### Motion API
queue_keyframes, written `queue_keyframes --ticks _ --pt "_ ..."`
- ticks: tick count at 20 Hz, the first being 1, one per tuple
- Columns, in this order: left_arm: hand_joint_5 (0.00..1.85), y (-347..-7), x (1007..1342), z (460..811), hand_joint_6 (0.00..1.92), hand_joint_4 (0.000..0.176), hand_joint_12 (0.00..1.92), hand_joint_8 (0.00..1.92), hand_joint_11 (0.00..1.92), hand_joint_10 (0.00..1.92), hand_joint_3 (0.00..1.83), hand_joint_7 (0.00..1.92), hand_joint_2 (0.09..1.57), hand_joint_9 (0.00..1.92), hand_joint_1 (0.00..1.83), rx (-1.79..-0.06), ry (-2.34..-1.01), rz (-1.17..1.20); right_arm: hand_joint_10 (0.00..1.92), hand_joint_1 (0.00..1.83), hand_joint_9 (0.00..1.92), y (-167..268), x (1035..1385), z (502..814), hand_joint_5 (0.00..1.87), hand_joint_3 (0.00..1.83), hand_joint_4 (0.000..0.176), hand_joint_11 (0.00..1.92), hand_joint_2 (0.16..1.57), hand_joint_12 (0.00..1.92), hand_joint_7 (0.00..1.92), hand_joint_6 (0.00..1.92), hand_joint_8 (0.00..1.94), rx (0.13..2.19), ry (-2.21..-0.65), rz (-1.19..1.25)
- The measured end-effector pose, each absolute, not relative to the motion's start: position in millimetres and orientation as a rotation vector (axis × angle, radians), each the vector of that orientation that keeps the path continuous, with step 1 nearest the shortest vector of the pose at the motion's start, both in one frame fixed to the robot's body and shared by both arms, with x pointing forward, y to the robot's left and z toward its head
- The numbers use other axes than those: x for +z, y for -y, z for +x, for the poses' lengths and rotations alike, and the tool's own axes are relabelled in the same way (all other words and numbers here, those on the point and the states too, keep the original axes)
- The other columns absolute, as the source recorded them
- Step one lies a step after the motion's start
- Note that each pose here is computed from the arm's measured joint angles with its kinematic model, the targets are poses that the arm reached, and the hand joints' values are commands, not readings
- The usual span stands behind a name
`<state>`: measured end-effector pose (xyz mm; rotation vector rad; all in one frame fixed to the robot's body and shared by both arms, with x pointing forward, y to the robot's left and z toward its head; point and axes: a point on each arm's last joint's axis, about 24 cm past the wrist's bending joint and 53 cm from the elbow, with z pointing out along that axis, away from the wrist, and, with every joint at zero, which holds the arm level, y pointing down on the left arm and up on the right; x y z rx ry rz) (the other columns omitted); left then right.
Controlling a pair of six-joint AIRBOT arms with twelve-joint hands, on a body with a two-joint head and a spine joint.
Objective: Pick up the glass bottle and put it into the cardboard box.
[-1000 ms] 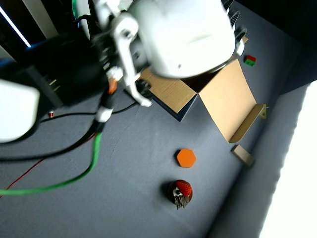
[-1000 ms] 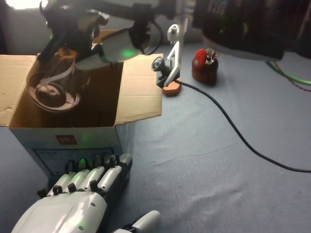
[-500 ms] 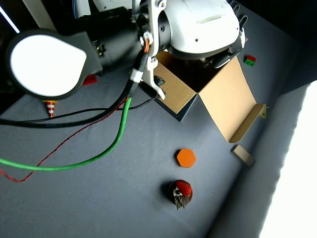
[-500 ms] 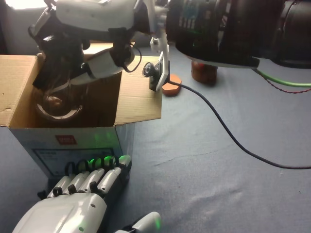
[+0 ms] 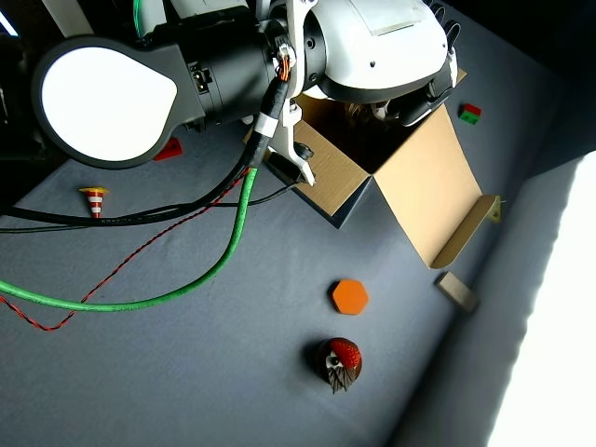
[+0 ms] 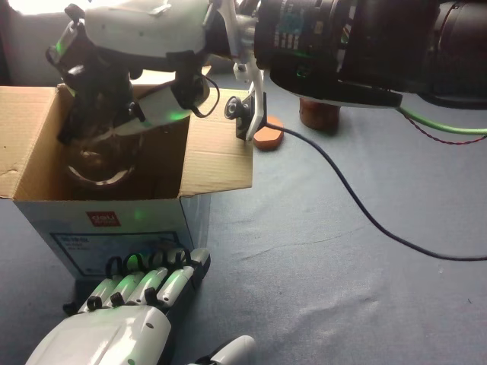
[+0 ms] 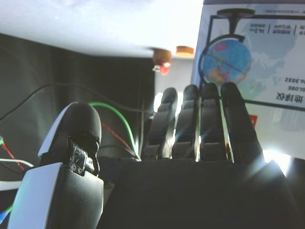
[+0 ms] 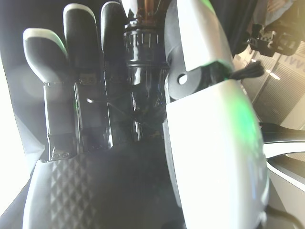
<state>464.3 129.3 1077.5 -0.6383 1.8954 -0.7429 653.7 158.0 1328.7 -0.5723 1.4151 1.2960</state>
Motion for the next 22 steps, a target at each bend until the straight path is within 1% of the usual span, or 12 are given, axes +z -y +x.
queue_keyframes --ticks 4,5,6,7,8,9,10,11,13,14,19,22 --pt "0.03 -129.6 1077.2 464.2 0.00 0.030 0.00 0.00 0.00 0.00 0.00 0.02 1.27 0.00 0.00 -0.743 -1.896 -0.641 1.12 1.25 0.98 -158.1 1317.2 654.8 0.88 0.00 0.000 0.81 1.11 1.58 1.10 1.05 0.96 1.276 -1.436 -0.583" --pt "0.02 -129.7 1077.1 464.2 0.00 0.031 0.00 0.00 0.00 0.00 0.00 0.02 1.27 0.00 0.00 -0.742 -1.896 -0.642 1.03 1.24 0.97 -157.7 1316.7 655.2 0.84 0.00 0.000 0.78 1.13 1.55 1.08 1.12 0.97 1.273 -1.436 -0.583" --pt "0.02 -129.7 1077.1 464.2 0.00 0.031 0.00 0.00 0.00 0.00 0.00 0.02 1.27 0.00 0.00 -0.742 -1.896 -0.642 0.94 1.21 0.84 -157.7 1317.0 655.0 0.74 0.01 0.000 0.64 1.17 1.55 0.98 1.29 1.06 1.274 -1.435 -0.584" --pt "0.02 -129.7 1077.1 464.2 0.00 0.031 0.00 0.00 0.00 0.00 0.00 0.02 1.27 0.00 0.00 -0.742 -1.896 -0.642 0.81 1.09 0.69 -157.7 1317.0 655.0 0.57 0.00 0.000 0.42 1.15 1.56 0.78 0.82 0.69 1.273 -1.434 -0.585" --pt "0.02 -129.8 1077.0 464.2 0.00 0.031 0.00 0.00 0.00 0.00 0.00 0.02 1.27 0.00 0.00 -0.742 -1.896 -0.642 0.71 1.03 0.62 -157.7 1316.9 655.2 0.53 0.00 0.000 0.30 1.14 1.55 0.75 0.54 0.42 1.271 -1.434 -0.586" --pt "0.02 -129.7 1077.0 464.1 0.00 0.031 0.00 0.00 0.00 0.00 0.00 0.02 1.27 0.00 0.00 -0.742 -1.897 -0.643 0.60 0.99 0.58 -157.6 1316.8 655.1 0.54 0.00 0.000 0.19 1.13 1.51 0.73 0.36 0.23 1.265 -1.431 -0.591" --pt "0.02 -130.0 1076.7 464.1 0.00 0.031 0.00 0.00 0.00 0.00 0.00 0.02 1.27 0.00 0.00 -0.741 -1.897 -0.644 0.49 0.98 0.54 -157.0 1316.7 655.4 0.54 0.00 0.000 0.09 1.11 1.49 0.71 0.24 0.11 1.262 -1.429 -0.593" --pt "0.02 -130.6 1076.1 462.7 0.00 0.031 0.00 0.00 0.00 0.00 0.00 0.02 1.27 0.00 0.00 -0.738 -1.900 -0.654 0.40 0.95 0.51 -156.4 1316.8 654.6 0.55 0.00 0.000 0.02 1.10 1.48 0.69 0.16 0.04 1.254 -1.422 -0.606" --pt "0.02 -131.9 1074.0 460.7 0.00 0.031 0.00 0.00 0.00 0.00 0.00 0.02 1.27 0.00 0.00 -0.730 -1.910 -0.670 0.24 0.89 0.51 -155.6 1316.2 654.5 0.51 0.00 0.000 0.00 1.07 1.35 0.63 0.05 0.00 1.243 -1.416 -0.618" --pt "0.02 -131.8 1073.4 459.8 0.00 0.031 0.00 0.00 0.00 0.00 0.00 0.02 1.27 0.00 0.00 -0.729 -1.913 -0.673 0.21 0.86 0.50 -154.6 1316.3 655.2 0.48 0.00 0.000 0.00 1.06 1.30 0.60 0.02 0.00 1.241 -1.416 -0.617" --pt "0.03 -131.2 1075.5 453.0 0.00 0.031 0.00 0.00 0.00 0.00 0.00 0.02 1.27 0.00 0.00 -0.718 -1.935 -0.720 0.12 0.80 0.45 -144.0 1318.3 651.7 0.39 0.00 0.000 0.00 1.03 1.18 0.51 0.00 0.00 1.247 -1.414 -0.612" --pt "0.03 -139.7 1075.5 448.4 0.00 0.031 0.00 0.00 0.00 0.00 0.00 0.02 1.27 0.00 0.00 -0.671 -1.951 -0.757 0.12 0.80 0.44 -125.3 1320.7 641.7 0.39 0.00 0.000 0.00 1.03 1.17 0.51 0.00 0.00 1.262 -1.420 -0.602"
